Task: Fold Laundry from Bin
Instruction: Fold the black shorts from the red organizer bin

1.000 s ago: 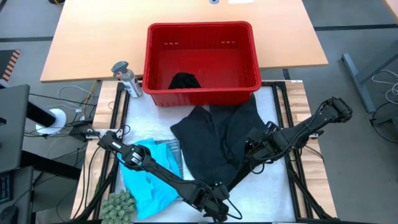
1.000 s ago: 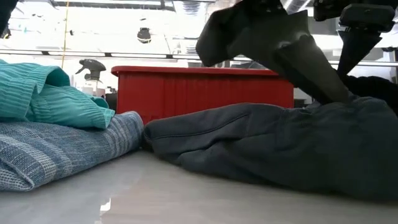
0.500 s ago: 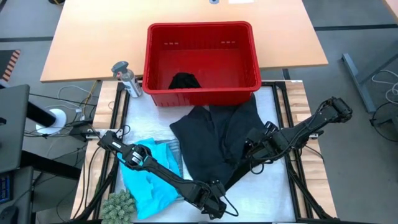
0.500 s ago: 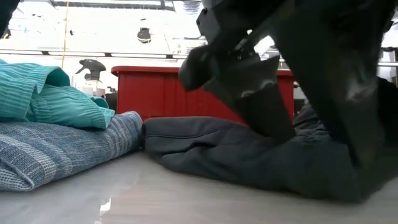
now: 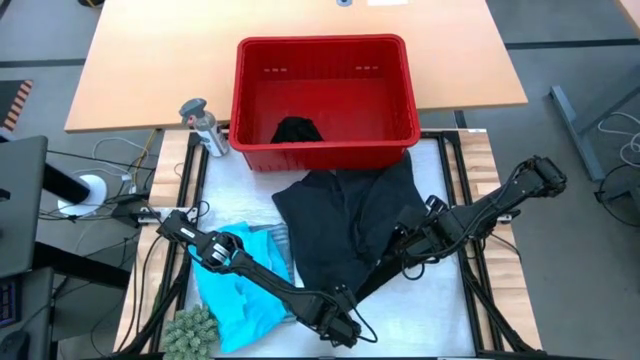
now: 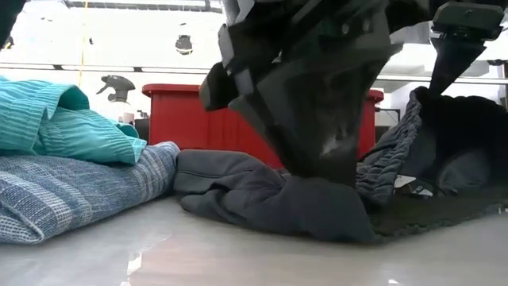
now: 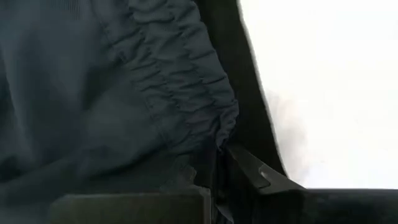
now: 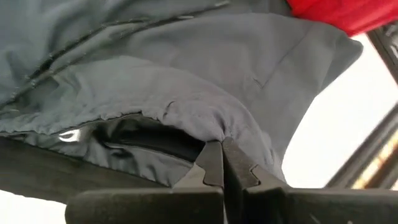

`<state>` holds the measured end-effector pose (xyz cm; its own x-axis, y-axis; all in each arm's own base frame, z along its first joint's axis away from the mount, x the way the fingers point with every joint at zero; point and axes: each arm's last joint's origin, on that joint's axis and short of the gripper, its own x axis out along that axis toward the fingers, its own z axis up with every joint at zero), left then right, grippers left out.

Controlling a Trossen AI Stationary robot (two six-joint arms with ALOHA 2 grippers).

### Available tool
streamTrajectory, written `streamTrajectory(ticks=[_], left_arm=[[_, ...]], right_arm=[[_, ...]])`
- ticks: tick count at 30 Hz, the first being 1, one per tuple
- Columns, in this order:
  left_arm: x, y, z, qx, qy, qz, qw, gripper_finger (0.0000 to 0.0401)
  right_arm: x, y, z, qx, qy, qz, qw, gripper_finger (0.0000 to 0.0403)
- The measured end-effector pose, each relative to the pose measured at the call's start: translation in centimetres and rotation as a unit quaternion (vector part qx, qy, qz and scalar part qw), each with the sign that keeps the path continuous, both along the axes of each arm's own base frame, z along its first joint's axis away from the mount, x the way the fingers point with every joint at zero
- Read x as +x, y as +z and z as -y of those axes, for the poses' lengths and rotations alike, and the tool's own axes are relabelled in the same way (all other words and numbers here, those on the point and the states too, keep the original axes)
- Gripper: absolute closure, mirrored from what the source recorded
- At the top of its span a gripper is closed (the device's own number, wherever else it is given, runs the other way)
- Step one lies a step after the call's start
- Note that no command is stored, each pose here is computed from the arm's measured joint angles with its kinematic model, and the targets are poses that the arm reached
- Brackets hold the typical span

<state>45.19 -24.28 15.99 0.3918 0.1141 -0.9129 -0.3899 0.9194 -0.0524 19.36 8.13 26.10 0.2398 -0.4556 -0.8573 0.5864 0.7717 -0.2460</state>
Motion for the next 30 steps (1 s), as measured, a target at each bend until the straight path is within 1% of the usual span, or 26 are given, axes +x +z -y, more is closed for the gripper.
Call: streamTrajectory(ticks=[2, 5, 9, 12, 15, 19, 21, 24, 28, 30], left_arm=[[0.1, 1.0, 0.0, 0.001, -0.011, 0.003, 1.0, 0.0397], [0.2, 3.4, 0.0, 0.004, -0.025, 0.009, 1.0, 0.0398], [-0.8, 5.7, -0.8, 0.01, -0.038, 0.002, 0.999, 0.0398], [-2.0, 8.3, -1.8, 0.028, -0.055, -0.022, 0.998, 0.0398], [-3.7, 10.8, -3.3, 0.043, -0.073, -0.054, 0.995, 0.0398], [-6.0, 14.0, -5.4, 0.076, -0.088, -0.094, 0.989, 0.0398], [-6.8, 15.8, -6.4, 0.093, -0.107, -0.088, 0.986, 0.0398], [-7.9, 18.4, -7.9, 0.114, -0.167, -0.069, 0.977, 0.0398], [-9.5, 21.9, -10.8, 0.142, -0.191, -0.039, 0.971, 0.0398], [-10.4, 23.8, -12.5, 0.155, -0.192, -0.018, 0.969, 0.0398]], right_arm=[[-0.2, 0.0, 0.1, -0.005, -0.006, -0.009, 1.0, 0.0389], [-1.0, 0.1, 0.5, -0.022, -0.024, -0.04, 0.999, 0.0389], [-2.0, 0.2, 1.0, -0.044, -0.051, -0.077, 0.995, 0.0389], [-2.2, 0.3, 1.1, -0.045, -0.062, -0.088, 0.993, 0.0389], [-2.2, 0.3, 1.2, -0.031, -0.074, -0.093, 0.992, 0.0389], [-2.1, 0.2, 1.4, -0.013, -0.09, -0.099, 0.991, 0.0389], [-2.1, 0.3, 1.6, -0.006, -0.1, -0.098, 0.99, 0.0389], [-1.8, 1.0, 1.9, 0.003, -0.11, -0.089, 0.99, 0.0389], [-1.2, 3.3, 2.5, 0.007, -0.123, -0.036, 0.992, 0.0389], [-1.0, 4.8, 3.0, 0.01, -0.126, -0.006, 0.992, 0.0389]])
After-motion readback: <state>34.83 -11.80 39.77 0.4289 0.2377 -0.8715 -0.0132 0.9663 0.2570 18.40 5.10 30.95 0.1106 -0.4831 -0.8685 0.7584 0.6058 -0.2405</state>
